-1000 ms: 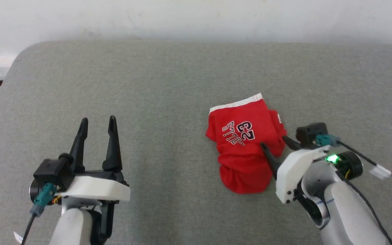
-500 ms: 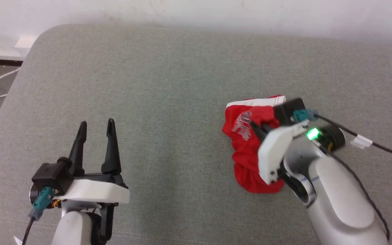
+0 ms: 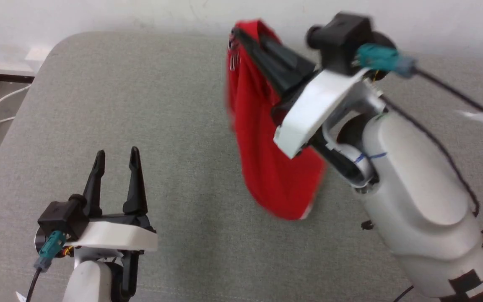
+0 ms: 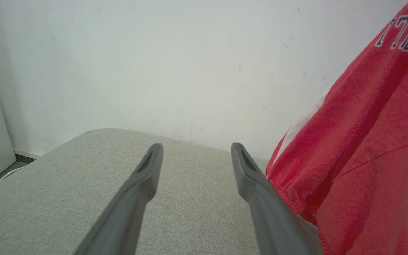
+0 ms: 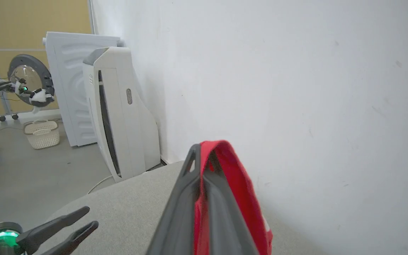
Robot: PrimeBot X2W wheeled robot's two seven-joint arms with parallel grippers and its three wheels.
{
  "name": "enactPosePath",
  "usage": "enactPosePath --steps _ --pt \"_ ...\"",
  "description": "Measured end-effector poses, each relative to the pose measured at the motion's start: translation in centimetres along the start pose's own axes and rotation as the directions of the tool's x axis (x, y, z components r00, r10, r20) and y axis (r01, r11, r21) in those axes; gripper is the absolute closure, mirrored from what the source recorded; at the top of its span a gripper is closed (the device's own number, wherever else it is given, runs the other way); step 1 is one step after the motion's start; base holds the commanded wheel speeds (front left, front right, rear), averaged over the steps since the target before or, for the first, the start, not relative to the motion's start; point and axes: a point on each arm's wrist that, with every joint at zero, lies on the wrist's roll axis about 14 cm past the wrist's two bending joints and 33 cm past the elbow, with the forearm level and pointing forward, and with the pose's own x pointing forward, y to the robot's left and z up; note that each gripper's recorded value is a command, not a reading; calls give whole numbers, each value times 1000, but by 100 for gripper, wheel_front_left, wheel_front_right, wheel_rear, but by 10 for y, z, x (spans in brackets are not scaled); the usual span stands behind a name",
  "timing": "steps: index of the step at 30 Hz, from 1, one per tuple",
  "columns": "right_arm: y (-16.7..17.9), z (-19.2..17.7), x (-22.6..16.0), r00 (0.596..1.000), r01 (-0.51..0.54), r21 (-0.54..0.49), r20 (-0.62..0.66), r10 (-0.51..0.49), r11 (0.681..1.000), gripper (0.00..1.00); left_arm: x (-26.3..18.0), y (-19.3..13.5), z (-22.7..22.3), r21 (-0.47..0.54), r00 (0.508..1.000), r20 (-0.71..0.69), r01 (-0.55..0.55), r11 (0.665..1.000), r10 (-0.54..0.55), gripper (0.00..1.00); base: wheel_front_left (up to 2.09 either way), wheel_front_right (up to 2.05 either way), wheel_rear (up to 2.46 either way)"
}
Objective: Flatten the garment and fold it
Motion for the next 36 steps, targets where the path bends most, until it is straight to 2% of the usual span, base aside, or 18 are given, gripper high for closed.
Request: enactPosePath --steps 4,6,8,10,13,17,20,21,22,23,25,28,32,33,36 --pt "-21 6 -7 998 64 16 23 -65 998 100 -1 0 1 0 1000 3 0 1000 0 0 0 0 0" --pt "-45 -12 -19 989 143 13 -31 -142 990 100 -1 -2 1 -2 1000 3 7 1000 -7 0 0 0 0" --pt "-75 -42 -41 963 240 -9 -122 -239 971 100 -1 -5 0 -4 1000 0 14 1000 -14 0 0 0 0" --pt "-105 -78 -71 913 335 -42 -233 -336 941 100 0 -8 -1 -6 1000 -4 21 1000 -21 0 0 0 0" --pt "-135 -128 -119 811 451 -65 -386 -439 890 100 1 -11 -5 -10 1000 -13 29 1000 -29 0 0 0 0" --pt "-154 -180 -184 663 571 -90 -535 -523 816 100 3 -15 -10 -14 999 -24 40 999 -41 0 0 0 0" --pt "-158 -205 -223 573 648 -78 -605 -553 757 100 4 -18 -13 -16 998 -31 49 999 -49 0 0 0 0" --pt "-157 -211 -232 551 668 -74 -621 -558 741 69 5 -19 -14 -17 998 -33 52 999 -52 0 0 0 0" --pt "-156 -216 -241 532 687 -68 -632 -564 724 30 5 -21 -15 -19 998 -35 59 998 -60 0 0 0 0" --pt "-155 -219 -248 517 702 -64 -639 -569 709 0 6 -23 -15 -21 997 -37 65 998 -66 0 0 0 0" --pt "-151 -225 -262 490 731 -52 -653 -577 680 0 6 -26 -16 -25 996 -39 74 997 -75 0 0 0 0" --pt "-144 -227 -281 460 750 -68 -661 -593 658 0 6 -30 -16 -28 995 -38 86 996 -87 0 0 0 0" --pt "-136 -217 -301 446 763 -94 -639 -627 639 0 6 -37 -15 -34 994 -36 106 994 -107 0 0 0 0" --pt "-134 -213 -303 451 760 -104 -626 -636 641 0 7 -41 -16 -37 992 -39 116 993 -117 0 0 0 0" --pt "-132 -190 -299 502 746 -127 -538 -677 654 0 7 -53 -24 -54 986 -59 150 987 -153 0 0 0 0"
